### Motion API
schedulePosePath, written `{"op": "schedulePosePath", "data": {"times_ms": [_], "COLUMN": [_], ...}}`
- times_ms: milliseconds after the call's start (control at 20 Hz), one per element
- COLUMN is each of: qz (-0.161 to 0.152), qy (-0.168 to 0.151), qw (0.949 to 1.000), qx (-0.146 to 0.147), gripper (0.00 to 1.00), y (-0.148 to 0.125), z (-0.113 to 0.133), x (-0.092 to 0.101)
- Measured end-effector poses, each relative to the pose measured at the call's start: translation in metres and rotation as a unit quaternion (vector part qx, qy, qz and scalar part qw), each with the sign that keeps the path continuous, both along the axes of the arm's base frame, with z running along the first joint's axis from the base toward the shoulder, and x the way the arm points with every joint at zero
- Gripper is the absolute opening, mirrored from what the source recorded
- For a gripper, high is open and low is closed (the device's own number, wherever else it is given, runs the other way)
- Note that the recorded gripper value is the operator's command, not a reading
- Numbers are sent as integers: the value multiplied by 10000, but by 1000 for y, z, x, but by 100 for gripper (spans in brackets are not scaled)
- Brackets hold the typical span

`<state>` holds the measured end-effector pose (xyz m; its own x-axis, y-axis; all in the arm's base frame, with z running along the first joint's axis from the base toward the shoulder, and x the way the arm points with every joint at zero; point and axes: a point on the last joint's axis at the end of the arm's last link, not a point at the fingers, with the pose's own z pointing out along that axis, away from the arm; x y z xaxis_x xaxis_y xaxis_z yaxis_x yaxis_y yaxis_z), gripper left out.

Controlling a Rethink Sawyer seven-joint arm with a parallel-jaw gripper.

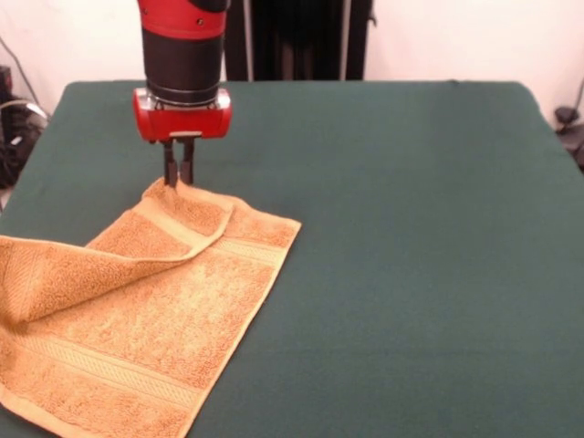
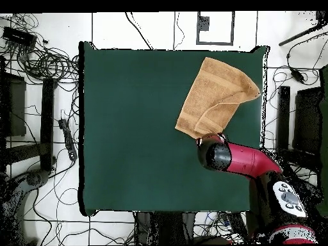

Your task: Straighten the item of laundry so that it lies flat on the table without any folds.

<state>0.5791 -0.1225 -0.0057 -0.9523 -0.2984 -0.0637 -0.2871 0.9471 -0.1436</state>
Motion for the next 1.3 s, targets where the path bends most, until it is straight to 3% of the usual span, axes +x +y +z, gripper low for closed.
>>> {"op": "schedulePosePath", "data": {"times_ms": [550, 1300], "qz": [-275, -567], "qy": [-214, -313], "qw": [9994, 9978], "qx": [58, 105], "gripper": [0, 0], "y": [-10, -29], "z": [-1, -6], "x": [5, -2]}}
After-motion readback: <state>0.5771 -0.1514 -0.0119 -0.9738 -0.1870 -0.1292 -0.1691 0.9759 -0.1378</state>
